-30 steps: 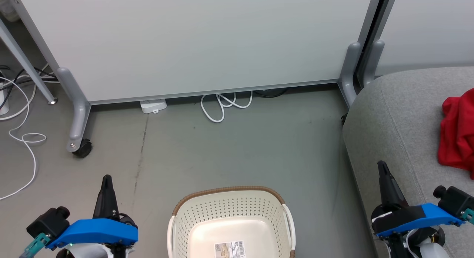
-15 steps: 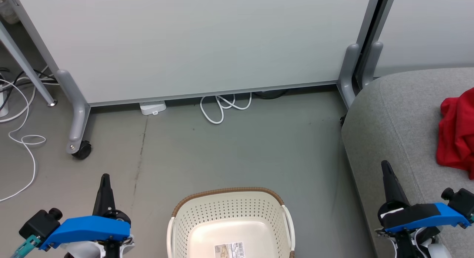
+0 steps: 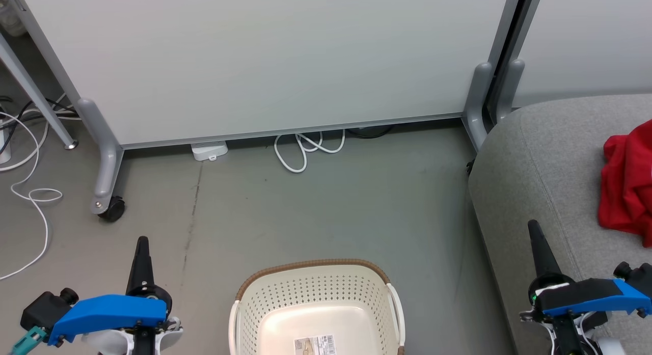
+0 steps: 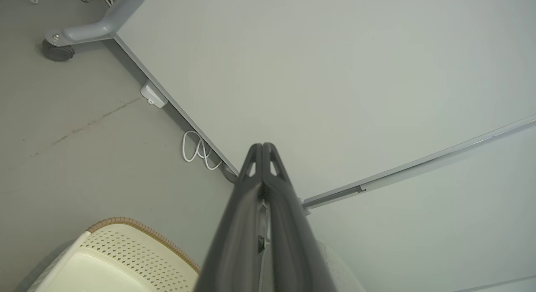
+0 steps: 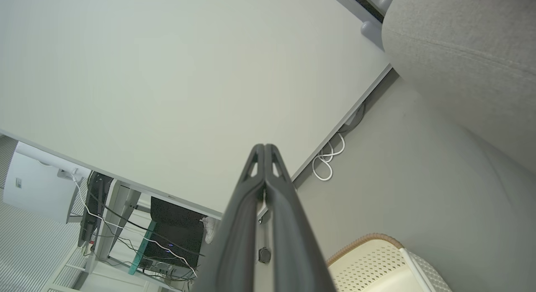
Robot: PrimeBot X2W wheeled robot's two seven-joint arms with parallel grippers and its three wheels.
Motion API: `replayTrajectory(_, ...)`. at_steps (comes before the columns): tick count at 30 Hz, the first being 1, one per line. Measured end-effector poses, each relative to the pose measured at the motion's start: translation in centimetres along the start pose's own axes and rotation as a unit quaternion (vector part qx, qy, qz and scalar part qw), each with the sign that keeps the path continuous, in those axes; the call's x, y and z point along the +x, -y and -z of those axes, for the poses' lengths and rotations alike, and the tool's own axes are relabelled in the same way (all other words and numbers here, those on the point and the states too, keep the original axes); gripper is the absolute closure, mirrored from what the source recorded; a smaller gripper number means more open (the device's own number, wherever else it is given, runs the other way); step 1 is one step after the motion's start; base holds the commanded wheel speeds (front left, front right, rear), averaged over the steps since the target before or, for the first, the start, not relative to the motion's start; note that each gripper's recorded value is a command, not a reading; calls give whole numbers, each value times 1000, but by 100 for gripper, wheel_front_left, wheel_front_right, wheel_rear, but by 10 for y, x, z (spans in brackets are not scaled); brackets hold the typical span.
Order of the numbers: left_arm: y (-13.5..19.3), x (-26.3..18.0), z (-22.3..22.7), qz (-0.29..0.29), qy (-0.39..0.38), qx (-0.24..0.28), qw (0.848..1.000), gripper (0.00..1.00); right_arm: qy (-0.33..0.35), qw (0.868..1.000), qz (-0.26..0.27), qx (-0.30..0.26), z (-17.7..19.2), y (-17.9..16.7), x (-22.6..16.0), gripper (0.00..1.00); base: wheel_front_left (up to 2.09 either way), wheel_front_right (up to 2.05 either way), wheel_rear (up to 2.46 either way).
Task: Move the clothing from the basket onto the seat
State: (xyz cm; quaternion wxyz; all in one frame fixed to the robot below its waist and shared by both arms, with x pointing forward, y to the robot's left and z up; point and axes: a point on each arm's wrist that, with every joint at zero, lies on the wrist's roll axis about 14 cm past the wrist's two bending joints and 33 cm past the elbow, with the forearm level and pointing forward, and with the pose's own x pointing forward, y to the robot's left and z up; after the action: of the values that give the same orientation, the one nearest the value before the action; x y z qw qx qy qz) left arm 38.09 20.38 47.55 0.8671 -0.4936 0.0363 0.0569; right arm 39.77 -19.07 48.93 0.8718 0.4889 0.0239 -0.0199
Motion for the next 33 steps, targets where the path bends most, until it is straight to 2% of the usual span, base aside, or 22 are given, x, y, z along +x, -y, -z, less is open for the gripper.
replayTrajectory(33,17,2,-7,31,-9,-159,987,100,2,987,-14,162,-10,-7,-3,100,0,0,0)
